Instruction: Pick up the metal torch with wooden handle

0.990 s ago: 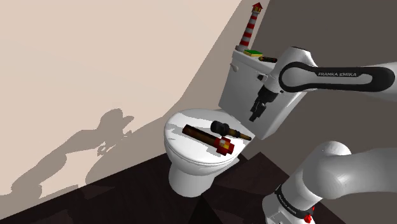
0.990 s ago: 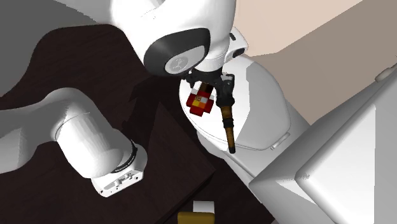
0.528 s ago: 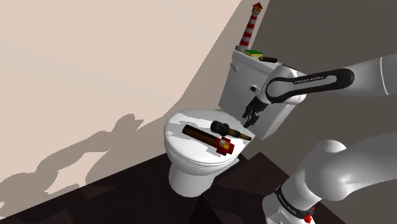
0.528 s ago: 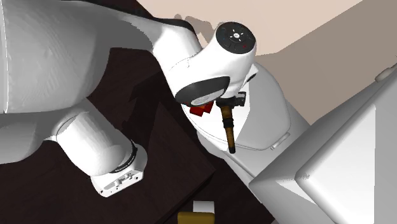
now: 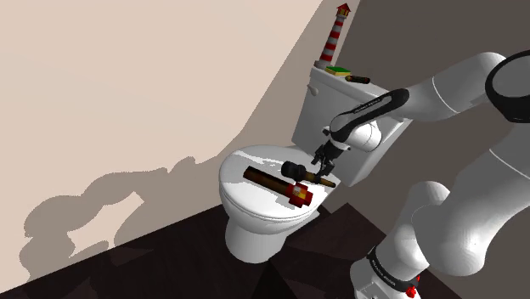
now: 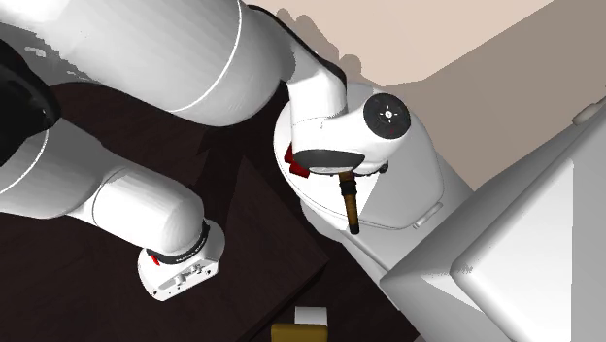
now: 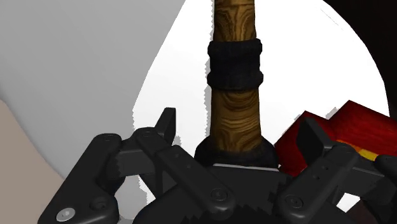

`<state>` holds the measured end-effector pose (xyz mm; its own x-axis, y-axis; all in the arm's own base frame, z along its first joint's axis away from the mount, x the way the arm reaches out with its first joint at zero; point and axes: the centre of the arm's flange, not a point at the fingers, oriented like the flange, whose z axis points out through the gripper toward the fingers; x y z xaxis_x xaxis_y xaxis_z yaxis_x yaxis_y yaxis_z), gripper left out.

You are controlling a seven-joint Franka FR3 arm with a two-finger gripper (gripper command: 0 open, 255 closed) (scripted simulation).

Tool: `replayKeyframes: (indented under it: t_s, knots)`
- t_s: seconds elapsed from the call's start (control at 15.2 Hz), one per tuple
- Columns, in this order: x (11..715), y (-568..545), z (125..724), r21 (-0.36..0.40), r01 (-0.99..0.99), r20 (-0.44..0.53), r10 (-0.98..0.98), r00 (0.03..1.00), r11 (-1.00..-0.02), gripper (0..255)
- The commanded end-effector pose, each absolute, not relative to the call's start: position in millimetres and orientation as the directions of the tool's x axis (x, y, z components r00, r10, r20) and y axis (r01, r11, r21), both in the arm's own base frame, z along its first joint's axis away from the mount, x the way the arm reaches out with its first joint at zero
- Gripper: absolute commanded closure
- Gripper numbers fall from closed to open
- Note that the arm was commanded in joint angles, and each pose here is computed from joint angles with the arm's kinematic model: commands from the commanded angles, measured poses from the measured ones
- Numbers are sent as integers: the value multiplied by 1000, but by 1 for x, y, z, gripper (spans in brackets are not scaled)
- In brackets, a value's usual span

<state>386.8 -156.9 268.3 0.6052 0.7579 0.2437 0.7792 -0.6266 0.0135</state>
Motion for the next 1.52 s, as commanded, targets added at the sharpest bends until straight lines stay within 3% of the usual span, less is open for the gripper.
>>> replayKeyframes:
  t_s: [0.0, 0.46, 0.53, 1.45]
  knots:
    - [387, -159, 258, 18, 785, 247, 763, 597, -619, 0]
    - [387, -159, 228, 18, 785, 247, 763, 597, -619, 0]
    - [387, -159, 228, 18, 785, 247, 763, 597, -619, 255]
    - [387, -159, 255, 18, 785, 247, 763, 597, -619, 255]
